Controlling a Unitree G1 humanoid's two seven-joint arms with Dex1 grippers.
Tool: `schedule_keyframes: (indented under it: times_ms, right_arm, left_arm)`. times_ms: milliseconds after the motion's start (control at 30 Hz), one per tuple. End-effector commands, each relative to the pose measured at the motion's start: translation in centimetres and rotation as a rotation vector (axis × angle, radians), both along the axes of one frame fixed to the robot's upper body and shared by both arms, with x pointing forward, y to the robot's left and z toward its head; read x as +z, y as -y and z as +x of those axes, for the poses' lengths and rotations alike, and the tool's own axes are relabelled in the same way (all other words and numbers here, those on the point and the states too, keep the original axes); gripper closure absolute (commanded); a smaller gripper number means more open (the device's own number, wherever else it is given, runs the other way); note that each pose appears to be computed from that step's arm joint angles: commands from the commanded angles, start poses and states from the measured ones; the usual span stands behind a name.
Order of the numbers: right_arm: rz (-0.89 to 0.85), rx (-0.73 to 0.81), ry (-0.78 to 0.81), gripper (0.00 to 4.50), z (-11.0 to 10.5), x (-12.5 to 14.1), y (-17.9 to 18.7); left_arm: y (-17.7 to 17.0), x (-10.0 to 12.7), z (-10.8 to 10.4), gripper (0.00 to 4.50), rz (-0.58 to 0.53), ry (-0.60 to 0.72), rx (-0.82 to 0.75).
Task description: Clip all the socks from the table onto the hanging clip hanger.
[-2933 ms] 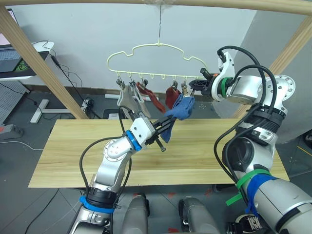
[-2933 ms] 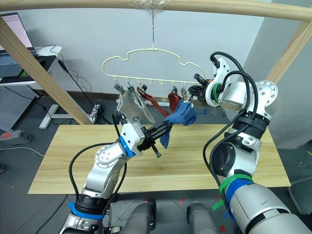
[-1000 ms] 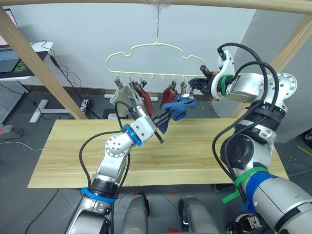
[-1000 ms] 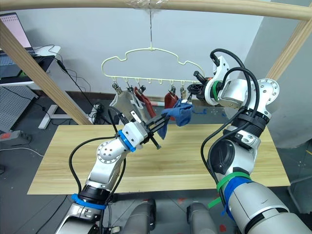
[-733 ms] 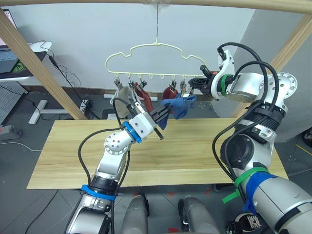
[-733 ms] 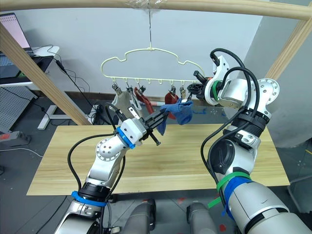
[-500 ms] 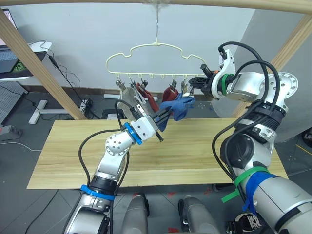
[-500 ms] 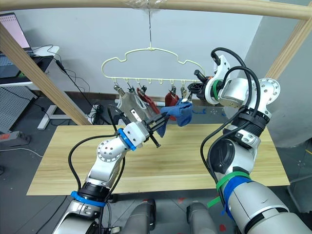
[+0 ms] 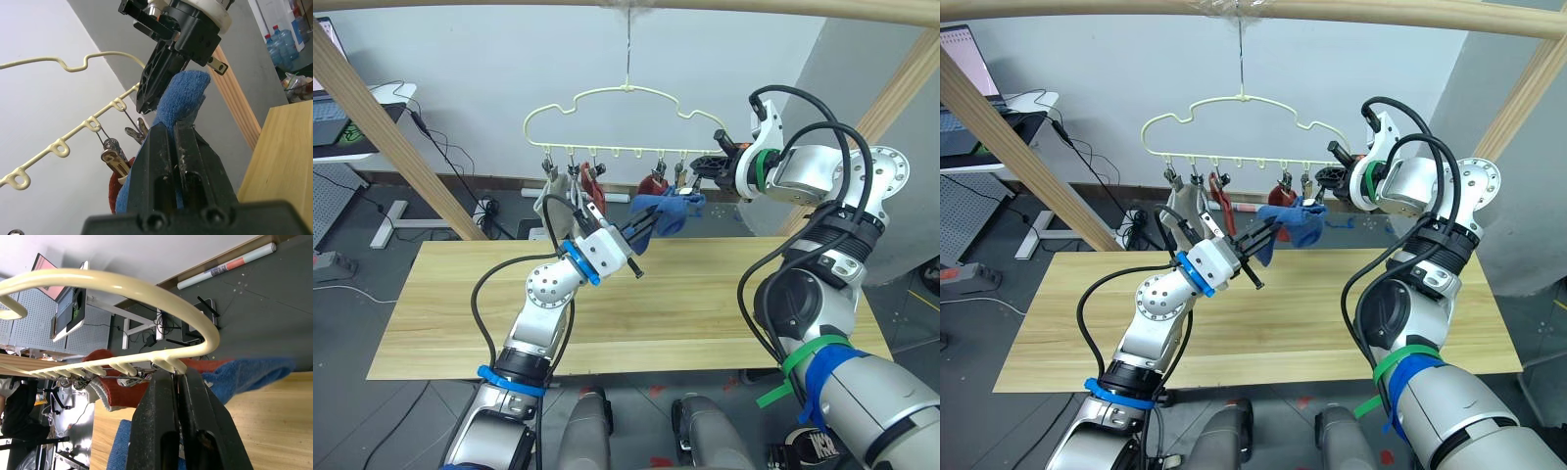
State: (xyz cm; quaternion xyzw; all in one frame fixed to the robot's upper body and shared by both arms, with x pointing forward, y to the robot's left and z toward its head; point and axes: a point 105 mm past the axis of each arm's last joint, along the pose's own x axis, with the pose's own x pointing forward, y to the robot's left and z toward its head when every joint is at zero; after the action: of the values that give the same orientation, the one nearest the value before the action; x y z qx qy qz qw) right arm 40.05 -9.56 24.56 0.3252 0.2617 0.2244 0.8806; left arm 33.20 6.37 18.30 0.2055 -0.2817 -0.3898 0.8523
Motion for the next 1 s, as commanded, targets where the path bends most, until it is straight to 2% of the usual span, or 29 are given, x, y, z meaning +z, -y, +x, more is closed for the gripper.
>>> schedule_keyframes:
  times_ms: [33,67,167,467,500,533,733,867,1000]
  right_arm:
    - [0.005,0.031,0.06,4.5,-0.3,1.8,-0.4]
    - [0.006,0.03,0.06,4.5,-0.3,1.8,-0.4]
    - [0.013,0.032,0.06,3.76,-0.3,1.9,-0.4]
    - [0.023,0.027,0.056,0.41,-0.2,1.8,-0.1]
    - [0.009,0.019,0.073,0.21,-0.2,1.9,0.2]
    - [-0.012,0.009,0.1,0.09,-0.2,2.1,0.7]
    - [-0.17,-0.002,0.294,0.09,-1.1,3.0,3.1]
    - [-0.403,0.003,0.533,0.0,-2.6,3.2,4.3]
    - [-0.511,0.017,0.663,0.0,-3.8,2.2,4.2]
  left_arm:
    - [0.0,1.2,-0.3,4.47,-0.01,0.057,0.001]
    - [-0.1,1.2,-0.3,4.47,-0.01,0.058,0.002]
    - [-0.1,1.1,-0.2,4.5,-0.007,0.058,0.004]
    - [0.3,1.5,-0.1,4.5,-0.004,0.054,-0.012]
    - [0.5,1.4,-0.1,4.5,0.0,0.042,-0.02]
    - [0.7,1.2,-0.1,4.5,0.004,0.03,-0.028]
    - [2.4,-0.3,-0.1,4.5,0.017,-0.101,-0.088]
    - [3.9,-1.8,-0.1,3.59,-0.073,-0.335,-0.182]
    - [4.1,-2.2,0.0,2.43,-0.129,-0.462,-0.213]
